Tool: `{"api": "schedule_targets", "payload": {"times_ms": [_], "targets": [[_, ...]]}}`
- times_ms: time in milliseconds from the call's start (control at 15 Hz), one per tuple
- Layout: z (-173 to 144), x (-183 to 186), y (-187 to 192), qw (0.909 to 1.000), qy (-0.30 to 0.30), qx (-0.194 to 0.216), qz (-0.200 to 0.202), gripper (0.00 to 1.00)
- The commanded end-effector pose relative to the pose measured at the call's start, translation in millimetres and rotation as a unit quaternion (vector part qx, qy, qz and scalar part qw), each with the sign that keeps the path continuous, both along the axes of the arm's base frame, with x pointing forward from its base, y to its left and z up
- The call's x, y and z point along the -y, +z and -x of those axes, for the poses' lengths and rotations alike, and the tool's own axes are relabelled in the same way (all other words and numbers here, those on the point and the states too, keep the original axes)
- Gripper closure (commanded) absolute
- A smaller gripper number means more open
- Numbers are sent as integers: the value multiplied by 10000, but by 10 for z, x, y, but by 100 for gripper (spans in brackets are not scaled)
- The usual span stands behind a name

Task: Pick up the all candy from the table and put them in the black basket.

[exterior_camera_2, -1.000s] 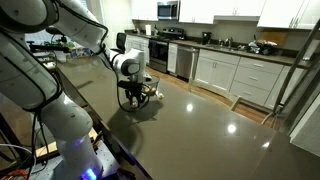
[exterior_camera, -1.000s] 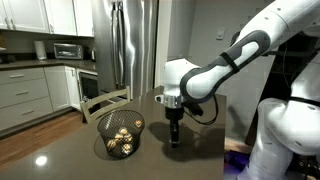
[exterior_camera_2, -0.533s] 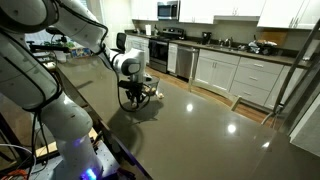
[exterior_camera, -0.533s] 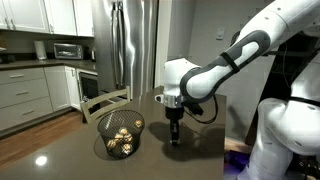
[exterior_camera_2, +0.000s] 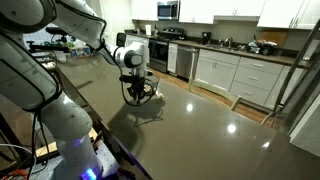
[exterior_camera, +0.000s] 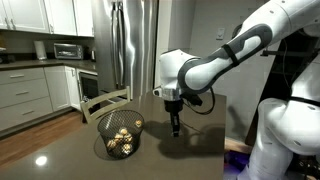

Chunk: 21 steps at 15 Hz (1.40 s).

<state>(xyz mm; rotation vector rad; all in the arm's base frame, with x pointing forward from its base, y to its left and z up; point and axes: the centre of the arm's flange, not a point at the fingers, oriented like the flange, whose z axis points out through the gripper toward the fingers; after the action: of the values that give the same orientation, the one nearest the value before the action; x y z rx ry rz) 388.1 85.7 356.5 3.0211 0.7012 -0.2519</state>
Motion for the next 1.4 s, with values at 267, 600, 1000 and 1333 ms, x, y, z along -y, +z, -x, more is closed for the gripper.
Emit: {"api": "schedule_targets", "payload": {"times_ms": [267,600,1000,1333], "targets": [[-206,-161,536,9989,231,249,332,91],[-298,-269,800,9974,382,411,451,91],[-360,-406,1020,9949,553,728,431,91],[-370,-510,1162,9908,681,1143,230,91]]}}
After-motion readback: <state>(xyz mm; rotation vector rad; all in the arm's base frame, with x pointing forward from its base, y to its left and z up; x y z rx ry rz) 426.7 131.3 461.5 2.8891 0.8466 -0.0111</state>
